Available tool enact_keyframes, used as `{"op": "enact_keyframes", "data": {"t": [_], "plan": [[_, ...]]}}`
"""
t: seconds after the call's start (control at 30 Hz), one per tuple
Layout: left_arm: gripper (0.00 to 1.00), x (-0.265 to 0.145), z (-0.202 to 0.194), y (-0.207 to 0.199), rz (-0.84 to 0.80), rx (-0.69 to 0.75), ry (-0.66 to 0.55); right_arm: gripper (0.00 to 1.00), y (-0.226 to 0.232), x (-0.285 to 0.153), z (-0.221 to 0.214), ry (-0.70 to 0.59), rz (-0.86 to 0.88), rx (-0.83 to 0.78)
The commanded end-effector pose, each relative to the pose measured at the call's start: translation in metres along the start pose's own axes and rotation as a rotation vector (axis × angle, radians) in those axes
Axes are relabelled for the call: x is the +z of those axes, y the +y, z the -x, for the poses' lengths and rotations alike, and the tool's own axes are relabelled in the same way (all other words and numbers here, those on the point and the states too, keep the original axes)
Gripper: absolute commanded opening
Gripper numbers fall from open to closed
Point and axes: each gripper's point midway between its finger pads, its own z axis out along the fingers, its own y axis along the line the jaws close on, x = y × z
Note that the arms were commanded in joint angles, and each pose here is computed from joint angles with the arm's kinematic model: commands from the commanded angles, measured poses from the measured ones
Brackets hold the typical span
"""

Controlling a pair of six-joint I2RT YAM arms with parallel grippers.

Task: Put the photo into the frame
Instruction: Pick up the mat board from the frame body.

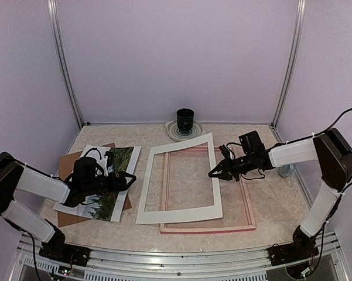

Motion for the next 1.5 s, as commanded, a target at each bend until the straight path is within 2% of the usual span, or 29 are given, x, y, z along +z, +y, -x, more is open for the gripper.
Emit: {"op": "enact_keyframes", "data": {"t": [0.0,0.63,1.13,1.2,1.3,1.47], "plan": [[0.99,-0.001,0.003,0.002,0.000,0.001,-0.014,0.00,-0.011,-0.014,-0.007,0.022,-0.048,-0.022],[0.99,0.000,0.002,0.002,-0.003,-0.001,-0.010,0.00,-0.060,-0.054,-0.006,0.011,-0.188,-0.027],[0.99,0.002,0.000,0.002,-0.005,-0.005,-0.003,0.00,-0.073,-0.065,-0.005,0.004,-0.273,-0.066],[0.99,0.002,0.000,0.002,-0.006,-0.004,-0.004,0.00,-0.071,-0.065,-0.007,0.004,-0.259,-0.063],[0.99,0.001,0.001,0.002,-0.008,-0.004,-0.005,0.00,-0.051,-0.064,-0.009,0.002,-0.149,-0.068],[0.99,0.002,0.000,0.002,-0.008,-0.007,-0.002,0.01,-0.019,-0.071,0.003,-0.053,-0.038,-0.124]]}}
